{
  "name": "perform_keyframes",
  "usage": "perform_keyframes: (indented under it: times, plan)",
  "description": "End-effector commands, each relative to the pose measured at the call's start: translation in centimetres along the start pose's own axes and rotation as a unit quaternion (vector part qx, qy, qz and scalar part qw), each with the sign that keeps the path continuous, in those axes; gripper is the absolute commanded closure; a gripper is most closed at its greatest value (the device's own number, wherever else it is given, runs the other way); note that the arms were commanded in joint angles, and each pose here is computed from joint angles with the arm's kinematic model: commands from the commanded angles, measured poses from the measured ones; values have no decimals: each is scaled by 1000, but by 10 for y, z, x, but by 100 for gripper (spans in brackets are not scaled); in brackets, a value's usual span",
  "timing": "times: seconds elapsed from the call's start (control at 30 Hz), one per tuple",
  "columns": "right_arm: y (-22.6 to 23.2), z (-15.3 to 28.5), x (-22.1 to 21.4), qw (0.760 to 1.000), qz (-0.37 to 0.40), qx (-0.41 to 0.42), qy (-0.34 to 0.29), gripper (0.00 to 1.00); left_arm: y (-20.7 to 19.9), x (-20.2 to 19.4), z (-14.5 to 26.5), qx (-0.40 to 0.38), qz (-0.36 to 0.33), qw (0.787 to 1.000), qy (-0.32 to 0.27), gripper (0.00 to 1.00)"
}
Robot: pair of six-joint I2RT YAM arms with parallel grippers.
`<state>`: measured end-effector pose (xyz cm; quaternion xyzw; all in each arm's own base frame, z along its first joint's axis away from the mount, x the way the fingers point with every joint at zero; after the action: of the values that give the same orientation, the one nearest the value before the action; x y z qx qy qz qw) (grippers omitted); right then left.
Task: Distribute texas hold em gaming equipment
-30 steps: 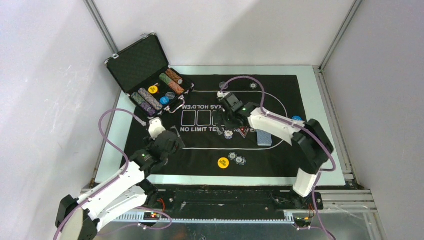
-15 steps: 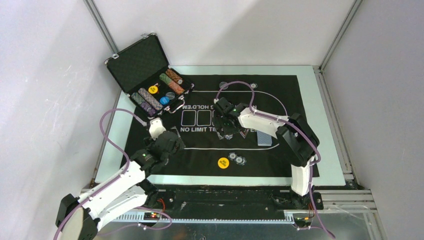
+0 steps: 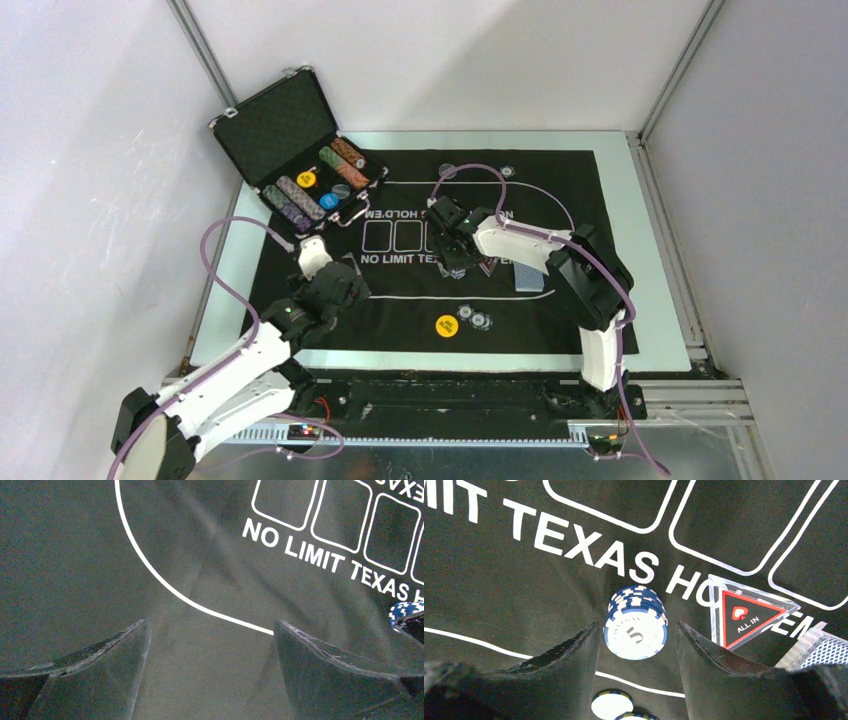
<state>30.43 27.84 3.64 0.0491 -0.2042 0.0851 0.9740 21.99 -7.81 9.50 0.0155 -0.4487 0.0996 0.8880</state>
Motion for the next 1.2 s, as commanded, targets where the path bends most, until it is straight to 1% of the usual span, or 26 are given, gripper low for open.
perform_keyframes:
  times: [0.0,0.17,0.2,0.3,0.33,0.4,0.77,1.0,1.17]
  plan:
    - [8,-1,17,1000,-11,10,-22,44,-1,7,-2,2,2,1000,-13,0]
    - [9,-1,18,1000,-14,13,-24,54,-2,6,-3,1,-1,1000,-8,0]
    - [10,0,19,999,-15,14,-25,59,-3,6,-3,0,-1,1000,-7,0]
    - [10,2,20,999,-15,16,-28,67,-4,6,-3,-2,-1,1000,-8,0]
    - [10,4,21,999,-15,17,-30,71,-3,6,-3,-1,-1,1000,-7,0]
    - [12,8,23,999,-15,20,-34,75,-4,6,-3,-2,-1,1000,-8,0]
    - [9,28,33,998,-17,21,-57,78,-4,5,-4,-2,-3,1000,-6,0]
    - [11,37,37,997,-18,31,-64,79,-4,5,-5,0,-4,1000,-5,0]
    - [0,38,48,996,-37,32,-70,80,-4,7,-4,-3,0,1000,-11,0]
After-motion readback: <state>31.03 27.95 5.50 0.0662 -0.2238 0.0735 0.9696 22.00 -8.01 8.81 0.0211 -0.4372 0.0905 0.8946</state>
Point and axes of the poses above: each gripper's point midway between its finger pads, its own z axis back along the fingers, its own y axis along the line the jaws close on, x = y × z, the point moved 1 cm from there along z, back along the fingers, and after that the axes turned 11 degrees about -z, right-handed, at the moved point
